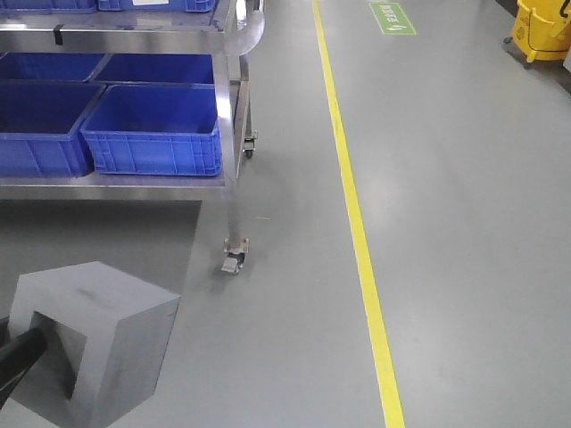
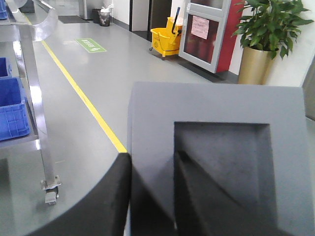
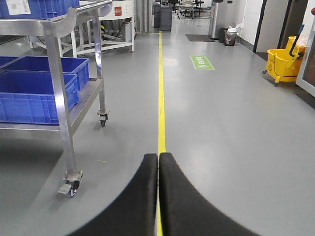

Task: Sort gray base to blue bin
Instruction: 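Drive the base away from the table holding the block in the left gripper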

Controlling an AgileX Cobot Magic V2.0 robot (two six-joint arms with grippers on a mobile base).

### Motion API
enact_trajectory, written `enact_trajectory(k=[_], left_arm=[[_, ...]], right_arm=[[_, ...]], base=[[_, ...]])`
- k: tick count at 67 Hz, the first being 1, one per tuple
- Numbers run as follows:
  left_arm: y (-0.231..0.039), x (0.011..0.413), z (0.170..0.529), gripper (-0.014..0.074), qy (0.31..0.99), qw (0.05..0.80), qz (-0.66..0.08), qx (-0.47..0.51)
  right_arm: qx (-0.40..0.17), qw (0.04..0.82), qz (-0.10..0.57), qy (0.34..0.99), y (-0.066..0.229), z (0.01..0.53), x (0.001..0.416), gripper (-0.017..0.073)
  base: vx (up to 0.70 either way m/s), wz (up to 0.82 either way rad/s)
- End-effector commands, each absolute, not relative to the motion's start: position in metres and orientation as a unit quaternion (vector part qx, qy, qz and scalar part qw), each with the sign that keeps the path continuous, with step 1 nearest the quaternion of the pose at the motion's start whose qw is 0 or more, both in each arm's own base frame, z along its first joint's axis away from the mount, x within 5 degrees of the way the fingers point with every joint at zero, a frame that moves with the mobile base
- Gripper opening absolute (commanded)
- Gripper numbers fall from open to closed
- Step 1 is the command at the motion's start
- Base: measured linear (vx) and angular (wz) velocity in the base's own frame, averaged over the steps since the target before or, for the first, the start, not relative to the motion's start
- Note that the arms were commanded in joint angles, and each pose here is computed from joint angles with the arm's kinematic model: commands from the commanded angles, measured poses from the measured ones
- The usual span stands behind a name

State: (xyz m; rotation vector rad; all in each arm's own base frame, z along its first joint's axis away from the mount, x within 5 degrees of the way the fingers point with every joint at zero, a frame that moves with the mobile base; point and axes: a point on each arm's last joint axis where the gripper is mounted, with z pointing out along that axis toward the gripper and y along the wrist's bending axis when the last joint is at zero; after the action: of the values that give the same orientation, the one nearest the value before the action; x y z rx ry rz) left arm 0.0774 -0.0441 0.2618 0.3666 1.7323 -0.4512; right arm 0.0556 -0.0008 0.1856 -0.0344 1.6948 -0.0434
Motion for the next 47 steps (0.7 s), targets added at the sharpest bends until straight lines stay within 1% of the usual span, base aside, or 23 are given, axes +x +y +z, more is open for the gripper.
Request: enact_trajectory(k=[1,31,47], left_arm=[[-0.0474,0.0762,0.281,-0.0007,0.707,0.651,-0.226,0.16],[-0.0474,0.0762,0.281,-0.0007,0.707,0.651,-0.226,0.16],[-0.0474,0.0762,0.281,-0.0007,0.707,0.651,-0.226,0.16]], right_arm=[[-0.019,0.689,-0.026,0.724,-0.0009,0.1906,0.0559,-0.0005],[-0.019,0.689,-0.026,0.724,-0.0009,0.1906,0.0559,-0.0005],[-0.019,0.688,-0.026,0.725,-0.0009,0.1906,0.0559,-0.0005]], base=[[0.41,0.02],[0.39,0.05],[0.37,0.2]])
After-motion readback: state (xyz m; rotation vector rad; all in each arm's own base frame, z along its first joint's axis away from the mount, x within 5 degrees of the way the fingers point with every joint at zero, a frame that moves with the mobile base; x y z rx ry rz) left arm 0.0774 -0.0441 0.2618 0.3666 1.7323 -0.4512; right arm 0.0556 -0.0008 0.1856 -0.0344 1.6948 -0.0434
